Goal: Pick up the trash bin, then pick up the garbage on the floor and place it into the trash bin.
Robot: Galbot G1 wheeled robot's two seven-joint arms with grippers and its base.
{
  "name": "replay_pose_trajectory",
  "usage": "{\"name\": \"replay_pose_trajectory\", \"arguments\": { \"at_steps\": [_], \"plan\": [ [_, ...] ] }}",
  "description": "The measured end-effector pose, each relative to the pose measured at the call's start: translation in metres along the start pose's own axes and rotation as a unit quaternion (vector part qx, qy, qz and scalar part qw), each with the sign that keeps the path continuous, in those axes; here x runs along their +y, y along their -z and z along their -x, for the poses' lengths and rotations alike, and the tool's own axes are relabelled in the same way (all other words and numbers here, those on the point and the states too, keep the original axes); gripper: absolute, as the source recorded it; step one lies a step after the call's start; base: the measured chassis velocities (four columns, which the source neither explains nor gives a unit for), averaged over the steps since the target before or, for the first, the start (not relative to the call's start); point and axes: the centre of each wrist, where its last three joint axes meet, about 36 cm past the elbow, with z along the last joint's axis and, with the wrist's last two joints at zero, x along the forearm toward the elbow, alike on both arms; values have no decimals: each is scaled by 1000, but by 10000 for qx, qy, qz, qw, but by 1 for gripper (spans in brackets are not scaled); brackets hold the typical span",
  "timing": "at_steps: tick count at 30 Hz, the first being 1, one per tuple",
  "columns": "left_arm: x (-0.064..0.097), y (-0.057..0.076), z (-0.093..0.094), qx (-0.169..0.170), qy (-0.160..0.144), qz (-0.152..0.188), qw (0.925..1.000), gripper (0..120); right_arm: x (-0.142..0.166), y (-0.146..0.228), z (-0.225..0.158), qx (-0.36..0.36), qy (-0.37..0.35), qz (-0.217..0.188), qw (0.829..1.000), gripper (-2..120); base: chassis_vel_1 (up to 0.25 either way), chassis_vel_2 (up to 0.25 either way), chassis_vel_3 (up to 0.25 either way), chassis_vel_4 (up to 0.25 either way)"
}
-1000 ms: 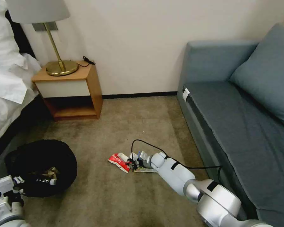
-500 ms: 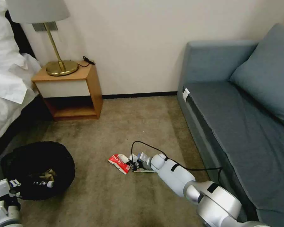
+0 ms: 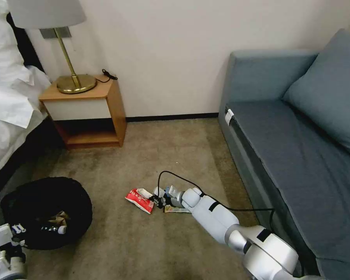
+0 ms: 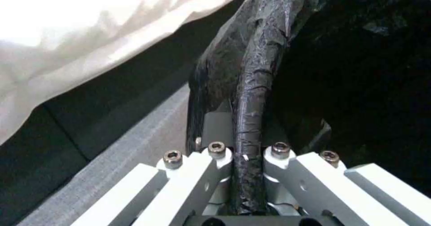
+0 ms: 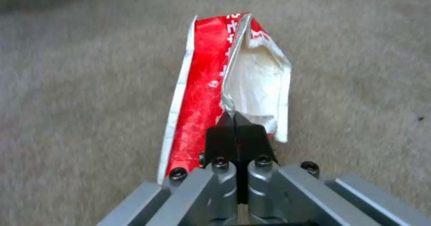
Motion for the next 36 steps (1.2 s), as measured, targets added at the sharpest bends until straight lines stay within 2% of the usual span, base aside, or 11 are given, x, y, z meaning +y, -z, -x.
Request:
{"name": "replay_pose_trajectory", "arguments": {
  "at_steps": [8, 11, 12, 16, 17, 21, 26, 36],
  "plan": [
    [1, -4, 2, 22, -11, 42, 10000, 4, -1, 18, -1, -529, -133, 193, 9983, 0, 0, 0, 0, 0],
    [-6, -1, 2, -14, -86, 11, 10000, 4, -1, 61, -7, -1300, -174, 324, 9908, 0, 0, 0, 0, 0],
    [-6, -1, 2, -14, -86, 11, 10000, 4, -1, 61, -7, -1300, -174, 324, 9908, 0, 0, 0, 0, 0],
    [-21, 10, 4, -28, -266, -34, 9996, 4, 11, 113, -26, -2101, -25, 417, 9768, 0, 0, 0, 0, 0],
    [-21, 10, 4, -28, -266, -34, 9996, 4, 11, 113, -26, -2101, -25, 417, 9768, 0, 0, 0, 0, 0],
    [-38, 22, 4, -56, -448, -76, 9989, 4, 38, 151, -39, -2574, 273, 341, 9653, 0, 0, 0, 0, 0],
    [-51, 33, 6, -128, -558, -146, 9983, 4, 64, 169, -44, -2720, 561, 213, 9604, 0, 0, 0, 0, 0],
    [-59, 44, 1, -222, -708, -276, 9969, 4, 90, 176, -33, -2678, 856, 101, 9596, 0, 0, 0, 0, 0]
  ]
}}
